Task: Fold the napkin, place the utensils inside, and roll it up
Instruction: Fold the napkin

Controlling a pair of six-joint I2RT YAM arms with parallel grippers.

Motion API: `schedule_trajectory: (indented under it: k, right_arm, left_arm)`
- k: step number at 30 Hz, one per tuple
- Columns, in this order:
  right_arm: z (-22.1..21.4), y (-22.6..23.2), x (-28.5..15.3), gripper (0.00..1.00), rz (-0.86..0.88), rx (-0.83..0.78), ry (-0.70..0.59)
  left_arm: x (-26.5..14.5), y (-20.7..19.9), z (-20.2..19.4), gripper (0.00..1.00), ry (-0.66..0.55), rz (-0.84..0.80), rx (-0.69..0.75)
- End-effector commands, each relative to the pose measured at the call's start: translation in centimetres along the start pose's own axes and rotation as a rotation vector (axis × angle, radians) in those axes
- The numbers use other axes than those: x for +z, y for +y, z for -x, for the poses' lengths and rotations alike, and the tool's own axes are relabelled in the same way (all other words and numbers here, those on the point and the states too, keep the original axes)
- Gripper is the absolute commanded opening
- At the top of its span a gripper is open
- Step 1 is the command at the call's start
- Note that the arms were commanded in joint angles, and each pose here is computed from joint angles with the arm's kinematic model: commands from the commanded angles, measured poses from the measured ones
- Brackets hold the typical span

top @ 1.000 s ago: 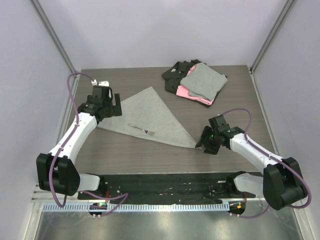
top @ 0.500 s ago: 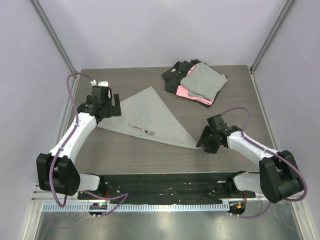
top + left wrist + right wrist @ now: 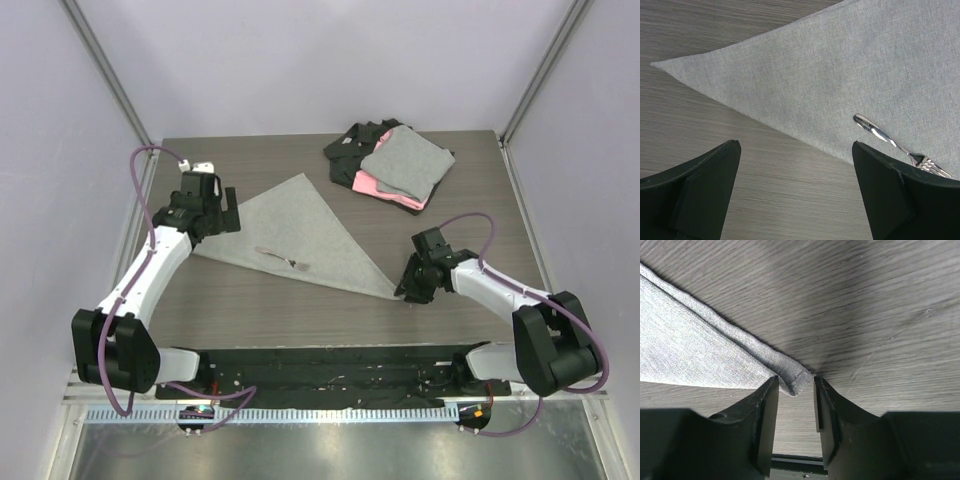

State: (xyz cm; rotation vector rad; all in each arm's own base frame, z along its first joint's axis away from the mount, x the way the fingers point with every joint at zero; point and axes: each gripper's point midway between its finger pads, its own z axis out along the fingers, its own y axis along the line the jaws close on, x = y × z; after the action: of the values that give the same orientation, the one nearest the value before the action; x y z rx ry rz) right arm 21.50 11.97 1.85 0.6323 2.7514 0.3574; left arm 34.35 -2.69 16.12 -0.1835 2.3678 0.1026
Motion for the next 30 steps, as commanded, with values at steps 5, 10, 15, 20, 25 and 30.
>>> schedule_trajectory:
  k: [5, 10, 15, 20, 25, 30]
  right_arm:
    - [0.7, 0.0, 0.4, 0.31, -0.009, -0.046, -0.024]
    - [1.1, 0.4, 0.3, 0.25, -0.004, -0.071, -0.038]
    - [1.7, 1.3, -0.2, 0.15, 0.018, -0.087, -0.065]
    - [2.8, 1.7, -1.4, 0.01, 0.02, -0.085, -0.124]
    - [3.5, 1.8, -2.8, 0.01, 0.024, -0.08, -0.175]
    - [3.8, 2.7, -3.8, 0.01, 0.06, -0.081, -0.209]
  left_arm:
    - [-0.8, 1.0, 1.0, 1.0, -0.05, 0.025, -0.011]
    - [-0.8, 1.2, 1.1, 1.0, -0.056, 0.028, -0.016]
    - [-0.8, 1.3, 1.1, 1.0, -0.059, 0.034, -0.018]
    - [-0.9, 1.6, 1.1, 1.0, -0.061, 0.039, -0.024]
    - [-1.0, 1.5, 1.2, 1.0, -0.065, 0.035, -0.03]
    - [-0.9, 1.5, 1.1, 1.0, -0.062, 0.037, -0.034]
